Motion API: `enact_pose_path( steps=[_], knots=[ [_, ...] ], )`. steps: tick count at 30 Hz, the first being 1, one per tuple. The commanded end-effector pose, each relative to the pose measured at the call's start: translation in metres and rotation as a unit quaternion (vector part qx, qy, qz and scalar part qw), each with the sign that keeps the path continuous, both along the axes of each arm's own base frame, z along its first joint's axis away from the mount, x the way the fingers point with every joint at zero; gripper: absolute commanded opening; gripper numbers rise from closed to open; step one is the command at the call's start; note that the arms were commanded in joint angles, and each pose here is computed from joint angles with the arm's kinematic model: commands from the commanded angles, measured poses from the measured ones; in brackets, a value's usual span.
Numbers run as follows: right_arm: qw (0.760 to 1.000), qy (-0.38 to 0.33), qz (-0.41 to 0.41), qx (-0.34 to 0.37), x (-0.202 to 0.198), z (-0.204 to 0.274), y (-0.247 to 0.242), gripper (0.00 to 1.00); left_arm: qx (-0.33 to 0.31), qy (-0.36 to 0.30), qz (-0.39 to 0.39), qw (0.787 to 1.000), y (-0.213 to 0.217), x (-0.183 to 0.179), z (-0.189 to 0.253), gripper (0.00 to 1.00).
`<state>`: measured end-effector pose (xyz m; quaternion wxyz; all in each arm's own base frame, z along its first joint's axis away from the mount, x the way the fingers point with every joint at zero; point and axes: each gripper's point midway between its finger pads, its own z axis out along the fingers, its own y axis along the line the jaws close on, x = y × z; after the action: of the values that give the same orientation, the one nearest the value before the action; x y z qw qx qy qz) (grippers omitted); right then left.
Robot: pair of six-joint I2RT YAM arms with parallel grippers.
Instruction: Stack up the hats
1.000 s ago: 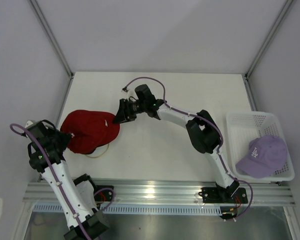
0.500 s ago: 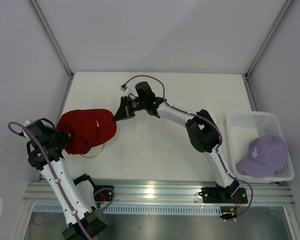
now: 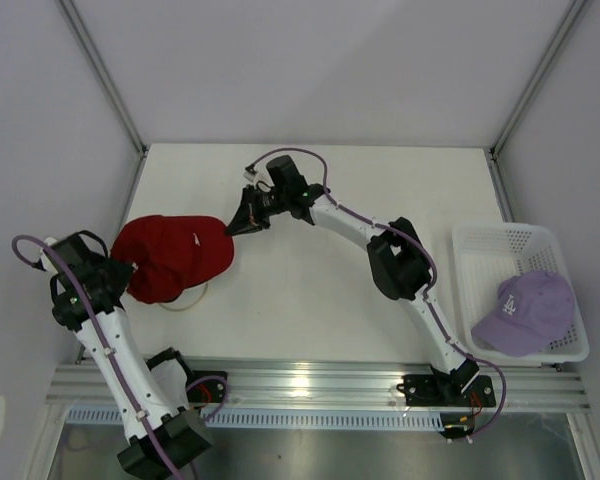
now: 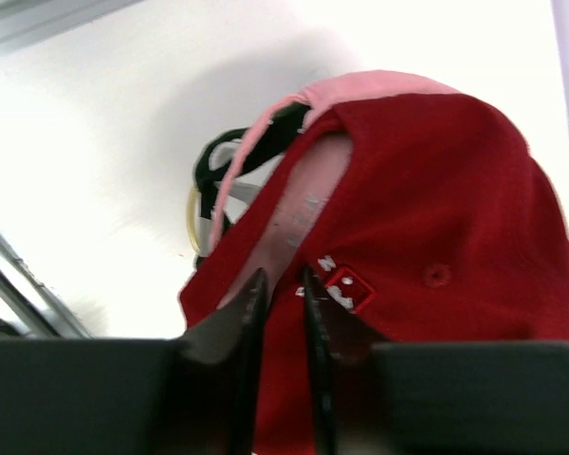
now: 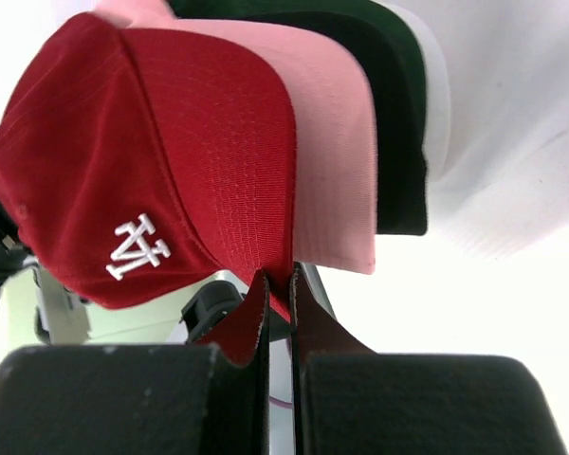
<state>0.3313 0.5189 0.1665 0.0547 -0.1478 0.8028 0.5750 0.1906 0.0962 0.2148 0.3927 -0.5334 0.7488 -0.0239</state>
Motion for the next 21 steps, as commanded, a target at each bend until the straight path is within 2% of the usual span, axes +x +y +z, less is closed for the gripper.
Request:
enact_pose_path(
  steps=[1,3,4,6,7,10,13,17,21],
  knots=[
    [0.993,0.065,-0.072,-0.07,0.026,-0.044,-0.012,0.0,0.036,0.017,0.017,0.999,0.014,-0.007,0.007,0.27],
    [0.991,0.077,-0.074,-0.076,0.026,-0.048,-0.013,0.0,0.045,0.011,0.015,0.999,0.016,-0.007,0.012,0.34],
    [0.991,0.078,-0.074,-0.077,0.026,-0.047,-0.013,0.0,0.053,0.005,0.012,0.998,0.016,-0.006,0.018,0.42],
    [0.99,0.085,-0.077,-0.087,0.026,-0.049,-0.015,0.0,0.052,-0.01,-0.01,0.999,0.012,-0.001,0.029,0.49],
    [0.989,0.087,-0.077,-0.09,0.025,-0.049,-0.015,0.0,0.054,-0.02,-0.015,0.998,0.011,0.001,0.037,0.57],
    [0.988,0.093,-0.077,-0.094,0.023,-0.047,-0.017,0.0,0.066,-0.038,-0.023,0.997,0.011,0.003,0.057,0.73],
    [0.989,0.088,-0.073,-0.091,0.022,-0.043,-0.016,0.0,0.082,-0.055,-0.015,0.995,0.014,0.0,0.075,0.81],
    [0.99,0.082,-0.073,-0.084,0.024,-0.038,-0.015,0.0,0.081,-0.078,-0.014,0.994,0.017,0.002,0.091,0.81],
    [0.991,0.079,-0.073,-0.074,0.026,-0.036,-0.013,0.0,0.025,-0.043,0.015,0.999,0.03,0.004,0.058,0.72]
  ],
)
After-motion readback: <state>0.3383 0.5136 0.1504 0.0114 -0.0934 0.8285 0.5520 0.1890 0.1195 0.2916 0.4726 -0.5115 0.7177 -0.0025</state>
